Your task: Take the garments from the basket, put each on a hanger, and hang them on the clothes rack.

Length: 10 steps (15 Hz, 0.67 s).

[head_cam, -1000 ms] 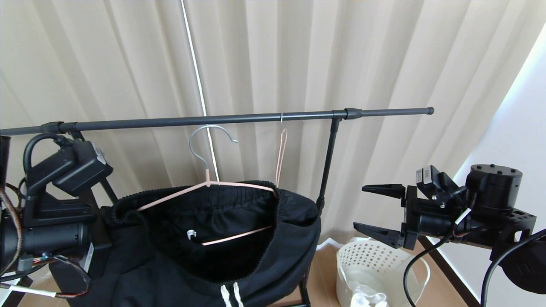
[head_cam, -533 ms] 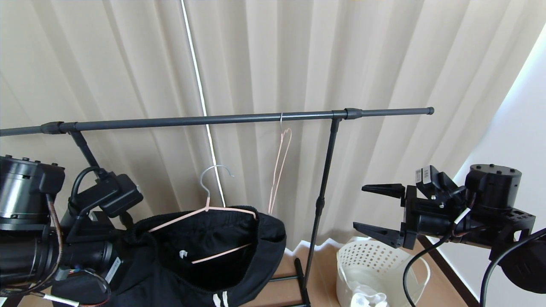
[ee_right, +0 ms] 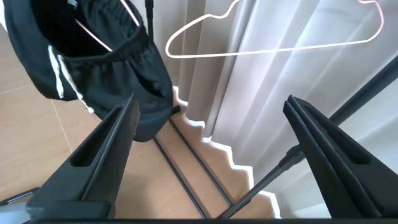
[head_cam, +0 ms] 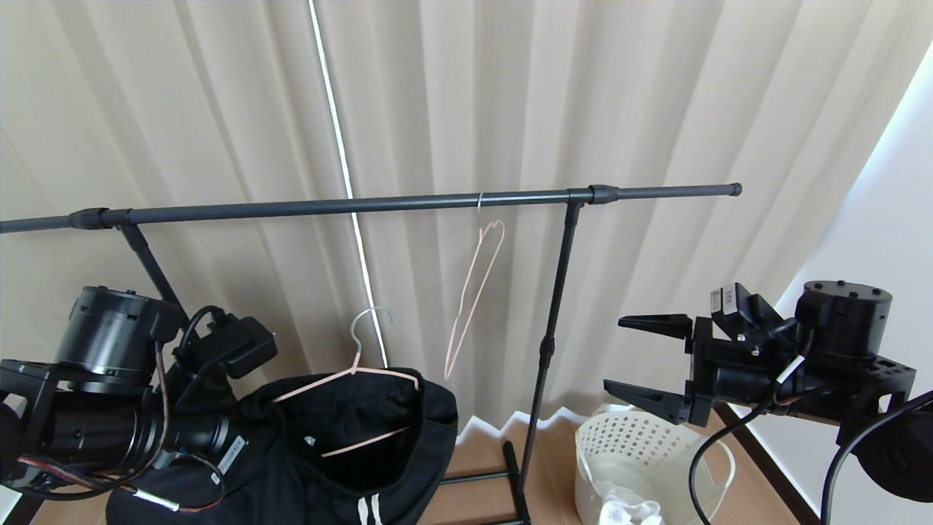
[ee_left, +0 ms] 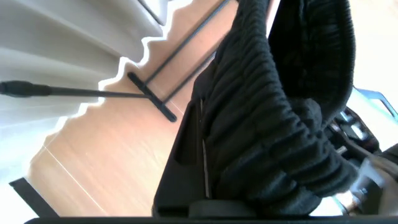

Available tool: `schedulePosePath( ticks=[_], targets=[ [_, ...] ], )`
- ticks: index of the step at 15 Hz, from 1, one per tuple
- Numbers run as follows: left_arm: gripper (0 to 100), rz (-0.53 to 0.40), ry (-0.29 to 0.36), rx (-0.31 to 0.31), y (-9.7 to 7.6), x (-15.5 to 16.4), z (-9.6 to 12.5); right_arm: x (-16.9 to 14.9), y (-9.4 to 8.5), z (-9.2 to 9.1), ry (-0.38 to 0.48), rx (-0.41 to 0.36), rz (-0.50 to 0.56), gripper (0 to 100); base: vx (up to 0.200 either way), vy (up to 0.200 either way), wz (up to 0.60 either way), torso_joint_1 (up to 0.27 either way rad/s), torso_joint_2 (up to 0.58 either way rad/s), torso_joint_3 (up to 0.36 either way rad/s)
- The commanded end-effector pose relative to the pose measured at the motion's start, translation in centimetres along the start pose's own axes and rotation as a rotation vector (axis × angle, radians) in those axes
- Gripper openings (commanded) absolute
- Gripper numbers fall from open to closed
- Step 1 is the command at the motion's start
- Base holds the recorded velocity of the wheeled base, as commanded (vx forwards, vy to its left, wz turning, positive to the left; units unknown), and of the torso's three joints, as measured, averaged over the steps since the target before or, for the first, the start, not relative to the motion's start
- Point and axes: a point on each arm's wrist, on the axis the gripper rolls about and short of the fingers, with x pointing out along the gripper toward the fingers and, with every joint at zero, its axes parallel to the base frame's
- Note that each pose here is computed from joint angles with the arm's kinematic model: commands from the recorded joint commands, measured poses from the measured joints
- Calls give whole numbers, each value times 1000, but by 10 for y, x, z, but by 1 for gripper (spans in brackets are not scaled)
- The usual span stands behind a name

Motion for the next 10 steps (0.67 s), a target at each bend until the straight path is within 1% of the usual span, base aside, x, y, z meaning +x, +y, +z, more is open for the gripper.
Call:
schedulePosePath(
  ticks=[1,2,3,5,6,9,10],
  targets=[
    [0,16,63,-16,3,17,-8,0,0,1,-3,-4,0,100,0,0,0,0,0,0],
    [0,69,70,-17,6,26,-7,-1,0,2,-4,-5,-1,100,0,0,0,0,0,0],
    [0,87,47,-34,9,30,-4,-1,0,2,-4,-5,-1,100,0,0,0,0,0,0],
    [0,117,-23,-83,13,35,5,0,0,1,-3,-4,0,100,0,0,0,0,0,0],
    [0,124,-37,-90,14,35,6,0,0,1,-3,-4,0,100,0,0,0,0,0,0],
    [0,160,-128,-147,21,35,20,0,0,1,-2,-3,-2,100,0,0,0,0,0,0],
    [0,165,-145,-165,23,36,24,0,0,1,-3,-4,-2,100,0,0,0,0,0,0]
  ],
)
